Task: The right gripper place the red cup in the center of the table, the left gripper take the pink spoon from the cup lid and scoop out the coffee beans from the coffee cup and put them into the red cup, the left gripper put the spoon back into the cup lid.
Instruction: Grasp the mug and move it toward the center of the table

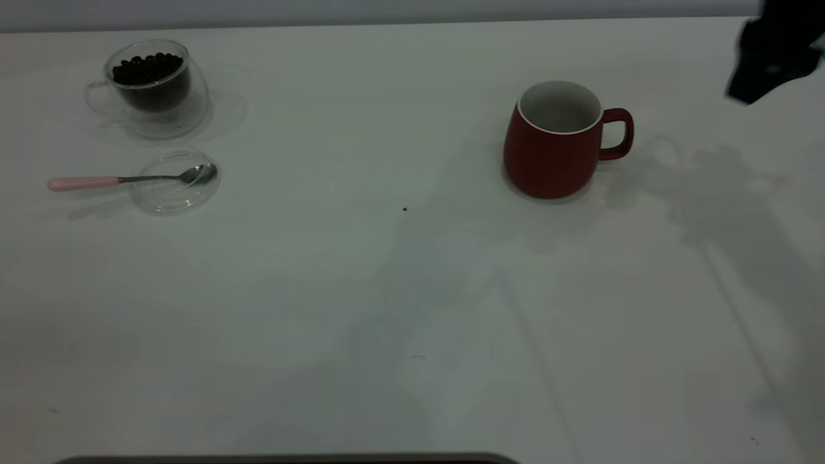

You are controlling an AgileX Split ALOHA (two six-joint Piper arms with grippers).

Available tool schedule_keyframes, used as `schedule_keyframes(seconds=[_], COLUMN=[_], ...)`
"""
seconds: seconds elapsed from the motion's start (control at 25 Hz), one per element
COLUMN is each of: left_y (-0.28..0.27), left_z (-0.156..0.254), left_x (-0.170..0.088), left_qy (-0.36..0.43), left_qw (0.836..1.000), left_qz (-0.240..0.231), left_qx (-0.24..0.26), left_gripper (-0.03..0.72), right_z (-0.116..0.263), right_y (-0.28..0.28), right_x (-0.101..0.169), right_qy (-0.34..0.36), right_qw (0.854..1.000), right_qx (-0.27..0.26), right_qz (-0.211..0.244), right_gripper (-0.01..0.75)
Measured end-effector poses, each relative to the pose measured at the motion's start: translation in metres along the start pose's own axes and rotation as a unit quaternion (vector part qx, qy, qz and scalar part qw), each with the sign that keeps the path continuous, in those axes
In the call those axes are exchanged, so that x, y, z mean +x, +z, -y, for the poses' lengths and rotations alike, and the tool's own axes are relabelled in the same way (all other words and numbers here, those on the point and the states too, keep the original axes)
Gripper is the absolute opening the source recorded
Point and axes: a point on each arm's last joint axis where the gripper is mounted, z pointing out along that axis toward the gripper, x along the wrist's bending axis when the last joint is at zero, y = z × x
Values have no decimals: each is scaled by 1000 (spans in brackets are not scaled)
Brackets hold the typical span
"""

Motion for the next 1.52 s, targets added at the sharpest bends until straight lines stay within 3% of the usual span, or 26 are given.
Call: schedule_keyframes(seconds=[0.2, 0.44, 0.96, 1.52], left_y=[0, 0, 0, 0], left_z=[0, 0, 0, 0], left_x=[0, 0, 0, 0], left_qy=[0, 0, 0, 0], left_qw=[1000, 1000, 1000, 1000], left_qz=[0, 0, 0, 0], left_qx=[0, 0, 0, 0], left_gripper=[505, 505, 505, 505], right_z=[-21, -39, -82, -152], right_y=[34, 52, 67, 50], right_x=[7, 17, 64, 133], right_qy=[-70, -96, -151, -122], right_qw=[997, 994, 986, 976], right_qx=[-12, -44, -72, -177], right_qz=[0, 27, 11, 18], right_gripper=[681, 672, 649, 612])
